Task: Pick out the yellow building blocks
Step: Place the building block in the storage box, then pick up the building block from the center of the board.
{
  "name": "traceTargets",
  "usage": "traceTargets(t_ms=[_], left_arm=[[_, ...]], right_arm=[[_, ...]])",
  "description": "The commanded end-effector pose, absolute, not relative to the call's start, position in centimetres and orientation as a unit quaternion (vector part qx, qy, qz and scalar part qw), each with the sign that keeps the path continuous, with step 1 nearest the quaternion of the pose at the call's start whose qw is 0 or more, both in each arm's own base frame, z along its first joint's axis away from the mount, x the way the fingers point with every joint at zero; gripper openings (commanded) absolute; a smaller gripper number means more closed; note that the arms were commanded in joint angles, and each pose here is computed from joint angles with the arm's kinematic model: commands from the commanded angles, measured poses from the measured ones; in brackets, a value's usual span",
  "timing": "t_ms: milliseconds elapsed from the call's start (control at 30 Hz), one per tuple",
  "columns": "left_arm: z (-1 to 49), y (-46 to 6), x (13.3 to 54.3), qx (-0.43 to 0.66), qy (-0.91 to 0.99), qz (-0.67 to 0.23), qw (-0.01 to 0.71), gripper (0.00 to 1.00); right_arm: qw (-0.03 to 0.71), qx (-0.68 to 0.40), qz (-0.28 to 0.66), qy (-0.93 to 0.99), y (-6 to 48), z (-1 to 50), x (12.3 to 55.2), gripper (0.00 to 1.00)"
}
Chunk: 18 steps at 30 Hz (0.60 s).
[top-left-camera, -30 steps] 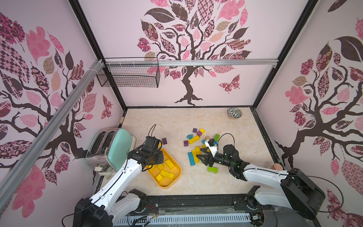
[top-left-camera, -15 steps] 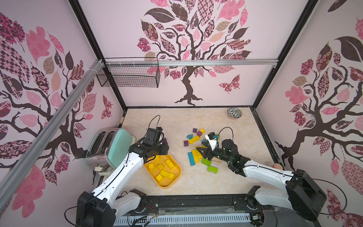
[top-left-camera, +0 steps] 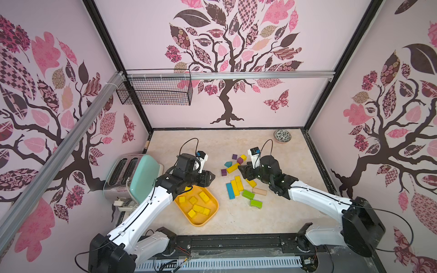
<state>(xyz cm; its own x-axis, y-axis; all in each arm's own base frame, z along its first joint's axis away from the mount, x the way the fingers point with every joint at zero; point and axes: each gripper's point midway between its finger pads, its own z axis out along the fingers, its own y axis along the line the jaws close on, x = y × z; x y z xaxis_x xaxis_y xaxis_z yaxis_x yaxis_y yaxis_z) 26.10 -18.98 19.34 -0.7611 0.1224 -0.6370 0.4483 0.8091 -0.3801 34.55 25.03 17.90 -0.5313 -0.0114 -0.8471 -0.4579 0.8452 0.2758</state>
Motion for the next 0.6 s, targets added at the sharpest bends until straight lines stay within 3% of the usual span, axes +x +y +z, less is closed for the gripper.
traceTargets(t_ms=[0,300,567], left_arm=[[19.5,-18.6,25.6,0.173,0.896,-0.259,0.316,0.49],[18.7,-17.3,26.1,0.158,0.905,-0.242,0.313,0.52],[18.7,-16.5,26.8,0.136,0.909,-0.248,0.308,0.53]], right_arm=[[0.441,-0.113,0.231,0.860,24.3,17.2,37.5,0.65],[0.411,-0.103,0.164,0.891,23.7,13.4,45.9,0.48],[0.383,-0.090,0.125,0.911,23.6,9.1,49.5,0.58]])
